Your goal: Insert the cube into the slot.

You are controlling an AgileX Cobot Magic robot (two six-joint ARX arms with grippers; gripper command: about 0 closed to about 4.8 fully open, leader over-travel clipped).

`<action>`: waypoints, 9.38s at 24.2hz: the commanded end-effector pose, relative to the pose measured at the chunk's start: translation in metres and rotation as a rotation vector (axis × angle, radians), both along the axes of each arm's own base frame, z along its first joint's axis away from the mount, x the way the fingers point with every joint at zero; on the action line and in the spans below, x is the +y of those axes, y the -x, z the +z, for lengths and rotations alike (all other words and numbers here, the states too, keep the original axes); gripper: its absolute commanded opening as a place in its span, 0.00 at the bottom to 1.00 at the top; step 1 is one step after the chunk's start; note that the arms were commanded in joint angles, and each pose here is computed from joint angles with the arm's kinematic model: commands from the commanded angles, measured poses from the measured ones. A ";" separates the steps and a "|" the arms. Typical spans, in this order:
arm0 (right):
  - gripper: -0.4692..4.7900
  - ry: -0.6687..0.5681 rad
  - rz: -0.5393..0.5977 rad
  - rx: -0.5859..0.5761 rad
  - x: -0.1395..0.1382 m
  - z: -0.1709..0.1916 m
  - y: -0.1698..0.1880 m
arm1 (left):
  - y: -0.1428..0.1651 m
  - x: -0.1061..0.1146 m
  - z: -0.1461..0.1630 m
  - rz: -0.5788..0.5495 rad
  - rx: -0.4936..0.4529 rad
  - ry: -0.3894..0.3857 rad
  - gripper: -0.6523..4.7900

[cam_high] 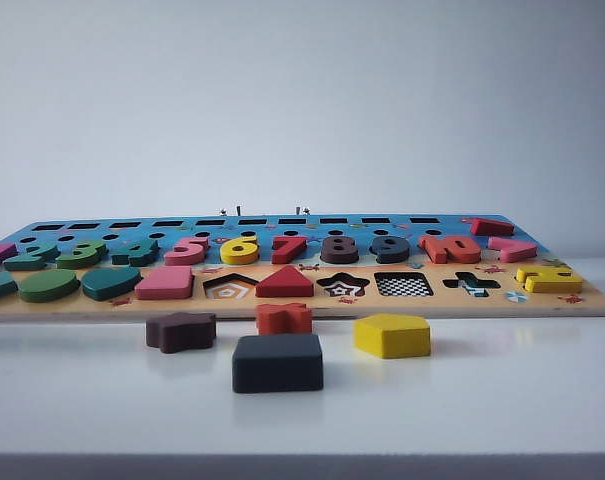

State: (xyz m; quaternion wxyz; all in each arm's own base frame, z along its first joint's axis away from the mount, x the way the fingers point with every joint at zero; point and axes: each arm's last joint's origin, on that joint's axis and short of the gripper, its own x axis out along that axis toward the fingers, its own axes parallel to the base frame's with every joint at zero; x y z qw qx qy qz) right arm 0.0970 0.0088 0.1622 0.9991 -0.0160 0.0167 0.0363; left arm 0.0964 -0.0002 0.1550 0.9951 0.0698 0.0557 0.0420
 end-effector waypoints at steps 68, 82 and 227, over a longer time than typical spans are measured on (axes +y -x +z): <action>0.80 0.904 1.156 0.634 0.195 0.120 -0.026 | -0.048 -0.093 0.151 -1.177 0.710 0.056 0.15; 0.79 0.900 1.265 0.730 0.225 0.087 -0.032 | -0.048 -0.093 0.151 -1.185 0.700 0.060 0.15; 0.14 -0.128 -0.095 1.005 0.215 0.064 -0.098 | -0.056 -0.088 0.153 -1.079 0.644 0.021 0.15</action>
